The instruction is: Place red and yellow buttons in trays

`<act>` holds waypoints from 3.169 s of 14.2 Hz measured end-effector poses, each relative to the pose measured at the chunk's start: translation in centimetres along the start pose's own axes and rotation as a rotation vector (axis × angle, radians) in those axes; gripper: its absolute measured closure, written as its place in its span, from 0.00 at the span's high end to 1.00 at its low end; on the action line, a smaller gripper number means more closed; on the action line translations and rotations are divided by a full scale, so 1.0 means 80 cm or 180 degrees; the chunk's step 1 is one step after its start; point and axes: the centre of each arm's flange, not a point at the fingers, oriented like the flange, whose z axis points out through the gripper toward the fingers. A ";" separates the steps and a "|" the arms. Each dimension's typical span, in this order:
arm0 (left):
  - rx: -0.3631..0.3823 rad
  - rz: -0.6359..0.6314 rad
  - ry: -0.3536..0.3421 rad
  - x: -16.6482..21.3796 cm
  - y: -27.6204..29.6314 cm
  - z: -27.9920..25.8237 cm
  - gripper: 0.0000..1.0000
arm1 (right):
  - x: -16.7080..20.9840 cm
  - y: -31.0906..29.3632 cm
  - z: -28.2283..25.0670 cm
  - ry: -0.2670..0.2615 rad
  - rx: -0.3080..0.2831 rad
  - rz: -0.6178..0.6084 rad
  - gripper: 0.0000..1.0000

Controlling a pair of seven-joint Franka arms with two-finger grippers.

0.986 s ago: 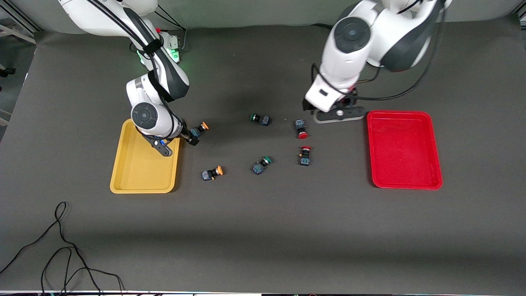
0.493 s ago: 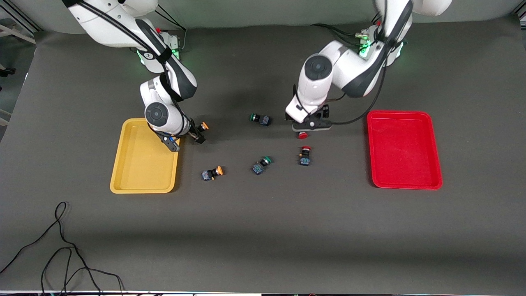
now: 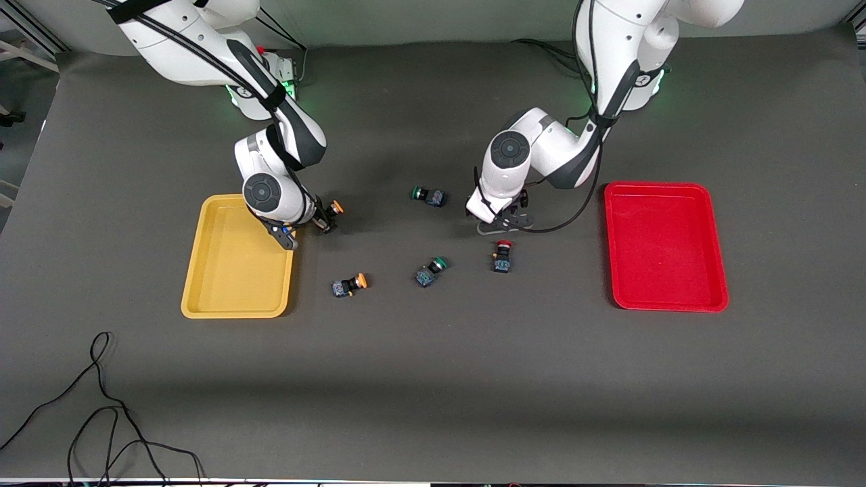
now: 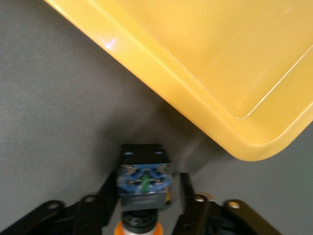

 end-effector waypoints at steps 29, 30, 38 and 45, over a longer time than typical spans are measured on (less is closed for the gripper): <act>0.0215 0.0505 -0.0662 0.256 -0.365 -0.080 0.83 | 0.095 -0.102 -0.250 0.0069 0.0482 -0.0092 1.00; 0.0225 0.0498 -0.0665 0.261 -0.364 -0.104 0.93 | 0.081 -0.131 -0.238 0.0016 0.0515 0.0018 1.00; 0.0072 0.0062 -0.0224 0.229 -0.202 -0.180 1.00 | 0.078 -0.210 -0.079 -0.0052 0.0565 0.0314 1.00; -0.0200 -0.0133 0.0076 0.157 -0.026 -0.083 1.00 | 0.077 -0.202 -0.056 0.0046 0.0507 0.0246 0.78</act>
